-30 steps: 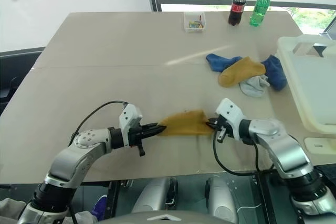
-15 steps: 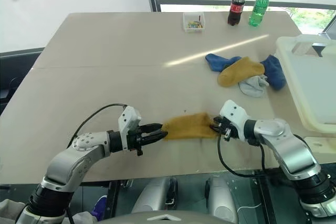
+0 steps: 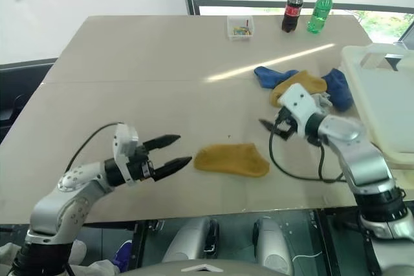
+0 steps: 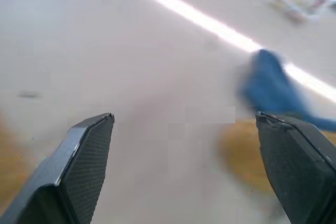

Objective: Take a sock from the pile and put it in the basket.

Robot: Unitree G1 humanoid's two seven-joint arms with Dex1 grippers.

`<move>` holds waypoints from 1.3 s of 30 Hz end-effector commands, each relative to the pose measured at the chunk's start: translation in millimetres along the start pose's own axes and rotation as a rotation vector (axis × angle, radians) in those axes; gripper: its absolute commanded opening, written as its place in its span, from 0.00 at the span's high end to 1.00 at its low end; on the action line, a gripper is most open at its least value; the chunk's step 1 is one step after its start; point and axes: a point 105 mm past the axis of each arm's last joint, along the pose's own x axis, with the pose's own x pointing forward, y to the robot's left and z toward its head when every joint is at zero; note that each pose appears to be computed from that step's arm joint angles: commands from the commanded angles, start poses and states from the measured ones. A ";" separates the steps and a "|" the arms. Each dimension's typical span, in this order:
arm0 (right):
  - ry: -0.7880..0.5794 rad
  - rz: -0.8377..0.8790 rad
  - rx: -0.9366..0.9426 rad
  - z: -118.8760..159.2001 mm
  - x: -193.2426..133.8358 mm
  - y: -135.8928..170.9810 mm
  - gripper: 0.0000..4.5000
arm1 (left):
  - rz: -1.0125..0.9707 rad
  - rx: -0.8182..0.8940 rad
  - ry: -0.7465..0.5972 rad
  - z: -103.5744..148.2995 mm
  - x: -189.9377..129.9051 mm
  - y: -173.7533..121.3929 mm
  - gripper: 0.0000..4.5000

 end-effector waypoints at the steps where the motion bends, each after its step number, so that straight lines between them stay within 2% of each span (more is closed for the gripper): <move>1: 0.008 -0.058 0.021 -3.8 19.0 -16.2 0.01 | -0.045 0.069 -0.040 23.1 3.3 -5.9 0.00; 6: 0.070 -0.113 0.101 -21.6 44.8 -30.6 0.01 | -0.046 0.083 -0.061 34.6 9.3 -8.3 0.00; 7: 0.077 -0.119 0.112 -24.8 47.0 -32.0 0.07 | -0.038 0.084 -0.070 38.0 8.7 -8.2 0.00; 9: 0.086 -0.125 0.135 -29.4 49.9 -33.6 0.20 | -0.021 0.090 -0.076 42.0 7.1 -6.8 0.00; 11: 0.095 -0.125 0.151 -34.0 52.0 -33.7 0.41 | -0.001 0.099 -0.074 43.4 4.9 -4.7 0.00; 13: 0.094 -0.116 0.154 -35.9 53.9 -31.8 0.49 | 0.007 0.103 -0.072 43.6 4.0 -4.6 0.00; 14: 0.090 -0.115 0.157 -35.8 54.9 -31.3 0.63 | 0.008 0.103 -0.072 43.6 3.9 -4.8 0.00; 16: 0.080 -0.105 0.161 -33.7 57.5 -28.8 0.83 | 0.015 0.106 -0.074 43.6 4.2 -4.8 0.00; 17: 0.073 -0.101 0.161 -32.2 58.4 -27.9 0.93 | 0.018 0.108 -0.074 43.4 4.2 -4.9 0.00; 18: 0.063 -0.093 0.163 -29.6 59.2 -26.3 0.98 | 0.021 0.108 -0.075 43.4 4.2 -4.8 0.00; 25: -0.027 -0.033 0.191 0.0 59.0 -14.3 0.98 | 0.035 0.107 -0.074 42.6 3.0 -3.3 0.00; 30: -0.069 0.074 0.310 31.9 59.1 15.7 0.98 | 0.040 0.105 -0.068 41.0 1.8 -2.4 0.00; 35: -0.003 0.223 0.440 33.6 73.2 77.5 0.98 | 0.035 0.097 -0.063 39.6 -0.3 -3.1 0.00; 39: -0.024 0.398 0.529 53.5 83.3 121.4 0.98 | 0.031 0.094 -0.051 38.5 -2.6 -3.4 0.00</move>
